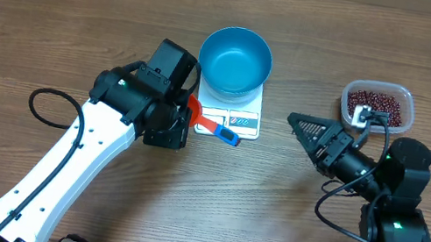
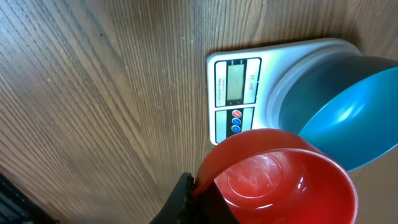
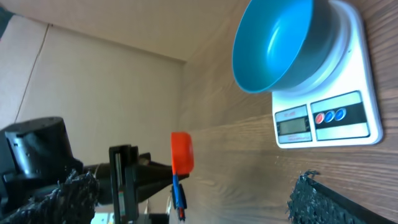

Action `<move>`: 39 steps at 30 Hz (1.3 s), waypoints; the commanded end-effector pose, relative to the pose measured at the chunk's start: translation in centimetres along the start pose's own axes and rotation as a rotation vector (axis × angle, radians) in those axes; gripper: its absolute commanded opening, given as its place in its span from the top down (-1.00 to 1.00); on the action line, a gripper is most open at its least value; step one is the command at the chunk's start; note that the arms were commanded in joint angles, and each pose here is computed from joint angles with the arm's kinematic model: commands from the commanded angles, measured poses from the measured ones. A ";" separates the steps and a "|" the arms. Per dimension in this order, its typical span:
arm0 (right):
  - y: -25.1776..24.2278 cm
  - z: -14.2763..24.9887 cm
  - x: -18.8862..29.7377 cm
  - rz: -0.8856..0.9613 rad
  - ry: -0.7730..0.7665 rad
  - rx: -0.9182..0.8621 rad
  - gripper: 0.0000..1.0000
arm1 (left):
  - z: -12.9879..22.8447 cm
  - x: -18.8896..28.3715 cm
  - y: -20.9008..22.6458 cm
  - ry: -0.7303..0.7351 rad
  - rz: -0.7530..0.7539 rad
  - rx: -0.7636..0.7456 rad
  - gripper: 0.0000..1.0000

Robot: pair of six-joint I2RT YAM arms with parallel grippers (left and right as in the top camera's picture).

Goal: Scoop item into bowl and weigh 150g on scale
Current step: 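Move the open right gripper toward the red cup's blue handle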

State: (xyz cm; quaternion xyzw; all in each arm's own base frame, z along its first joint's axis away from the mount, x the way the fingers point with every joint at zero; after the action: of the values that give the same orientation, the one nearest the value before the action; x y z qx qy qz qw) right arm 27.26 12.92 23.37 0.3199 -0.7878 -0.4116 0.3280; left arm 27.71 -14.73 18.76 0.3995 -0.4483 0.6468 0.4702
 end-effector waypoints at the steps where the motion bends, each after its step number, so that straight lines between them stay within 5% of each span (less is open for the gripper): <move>1: 2.0 -0.2 -0.3 -0.045 0.010 0.053 -1.00 | 1.4 0.8 0.1 0.071 -0.004 0.048 0.92; 22: 3.8 1.7 -3.3 -0.138 0.096 0.123 -1.00 | 5.4 1.3 -2.1 0.241 0.088 0.018 0.92; 39: 4.5 1.6 -3.6 -0.181 0.100 0.156 -1.00 | 5.5 0.8 -2.0 0.218 0.093 0.006 0.91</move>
State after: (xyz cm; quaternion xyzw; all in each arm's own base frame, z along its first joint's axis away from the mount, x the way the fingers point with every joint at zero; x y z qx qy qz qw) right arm 27.07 18.10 23.82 0.4107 -0.7679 -0.3710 0.3226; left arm 29.60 -19.26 20.84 0.3115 -0.4083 0.7027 0.4925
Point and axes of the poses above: each gripper's point midway between its finger pads, its own x axis back along the fingers, its own y axis along the line the jaws close on, z = x × y, the point moved 2 cm from there along x, back along the fingers, and after that the axes turned 9 degrees about x, right-handed, at the moved point
